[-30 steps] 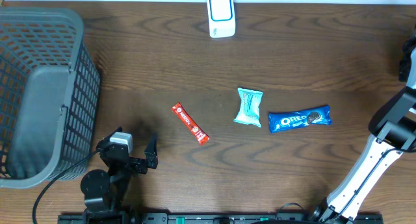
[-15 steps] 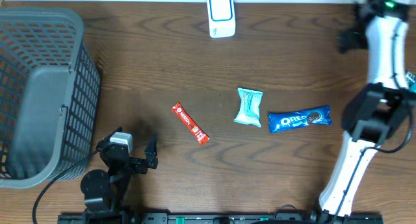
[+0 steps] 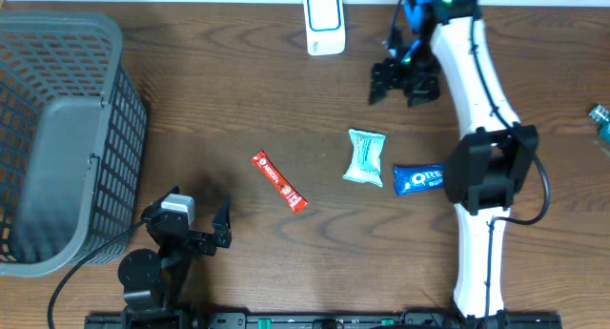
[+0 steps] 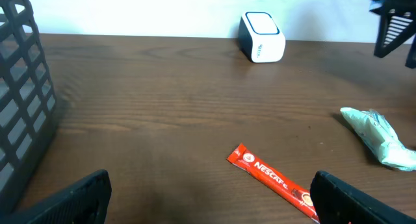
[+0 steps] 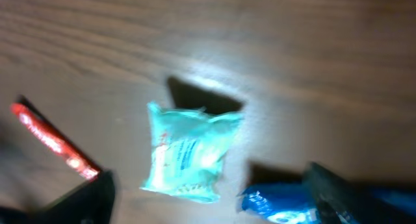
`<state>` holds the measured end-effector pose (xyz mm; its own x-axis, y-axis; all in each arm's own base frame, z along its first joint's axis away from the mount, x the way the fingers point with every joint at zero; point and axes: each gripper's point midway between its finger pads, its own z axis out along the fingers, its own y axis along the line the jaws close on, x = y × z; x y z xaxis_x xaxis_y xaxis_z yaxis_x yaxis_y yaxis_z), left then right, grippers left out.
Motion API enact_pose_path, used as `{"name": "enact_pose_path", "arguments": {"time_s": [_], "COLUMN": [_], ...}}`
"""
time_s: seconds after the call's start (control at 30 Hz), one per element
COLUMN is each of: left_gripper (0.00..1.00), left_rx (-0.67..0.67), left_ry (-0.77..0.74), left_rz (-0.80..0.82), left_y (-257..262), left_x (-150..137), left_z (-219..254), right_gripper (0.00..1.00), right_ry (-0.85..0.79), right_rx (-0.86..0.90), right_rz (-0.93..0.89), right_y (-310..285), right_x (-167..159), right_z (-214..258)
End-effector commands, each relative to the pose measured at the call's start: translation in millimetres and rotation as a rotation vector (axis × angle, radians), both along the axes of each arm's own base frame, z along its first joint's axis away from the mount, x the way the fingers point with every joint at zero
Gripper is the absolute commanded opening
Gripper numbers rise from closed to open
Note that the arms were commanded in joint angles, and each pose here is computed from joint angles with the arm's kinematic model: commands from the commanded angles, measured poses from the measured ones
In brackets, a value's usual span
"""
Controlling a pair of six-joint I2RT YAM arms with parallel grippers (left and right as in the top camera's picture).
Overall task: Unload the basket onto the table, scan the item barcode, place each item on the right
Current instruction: 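Reach the right gripper to the green wipes pack and grasp it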
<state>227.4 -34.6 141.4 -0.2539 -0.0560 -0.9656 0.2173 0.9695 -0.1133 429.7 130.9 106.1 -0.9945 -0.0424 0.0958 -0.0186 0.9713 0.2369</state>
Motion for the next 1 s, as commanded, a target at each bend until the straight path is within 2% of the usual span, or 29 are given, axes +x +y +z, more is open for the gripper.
{"name": "enact_pose_path", "arguments": {"time_s": [0.0, 0.17, 0.2, 0.23, 0.27, 0.33, 0.37, 0.4, 0.47, 0.63, 0.83, 0.97], "left_gripper": [0.98, 0.98, 0.98, 0.98, 0.98, 0.98, 0.98, 0.98, 0.98, 0.98, 0.98, 0.98], "left_rx": [0.01, 0.01, 0.01, 0.01, 0.01, 0.01, 0.01, 0.01, 0.01, 0.01, 0.01, 0.01], "left_ry": [0.014, 0.014, 0.014, 0.014, 0.014, 0.014, 0.014, 0.014, 0.014, 0.014, 0.014, 0.014], "left_rz": [-0.007, -0.007, -0.007, -0.007, -0.007, -0.007, -0.007, -0.007, -0.007, -0.007, -0.007, -0.007], "left_y": [0, 0, 0, -1, 0, 0, 0, 0, 0, 0, 0, 0], "left_x": [0, 0, 0, 0, 0, 0, 0, 0, 0, 0, 0, 0], "left_z": [-10, -10, -10, -10, -10, -10, -10, -10, -10, -10, -10, -10], "right_gripper": [0.99, 0.99, 0.94, 0.67, 0.58, 0.63, 0.75, 0.8, 0.84, 0.84, 0.75, 0.77], "right_ry": [0.055, -0.012, -0.021, -0.026, -0.029, -0.052, -0.09, -0.134, -0.188, -0.173, -0.123, -0.101], "right_rx": [-0.044, -0.041, -0.051, -0.068, -0.105, -0.279, -0.382, -0.475, -0.589, -0.631, -0.678, -0.741], "right_rz": [-0.137, 0.025, 0.055, 0.075, 0.063, -0.076, -0.132, -0.17, -0.205, -0.173, -0.192, -0.17], "right_y": [25, 75, 83, 89, 93, 83, 75, 68, 63, 75, 68, 61], "right_x": [-16, -25, -29, -33, -37, -42, -42, -42, -46, -54, -53, -54], "right_z": [7, 6, 5, 5, 4, 2, 3, 4, 7, -11, -38, -58]}}
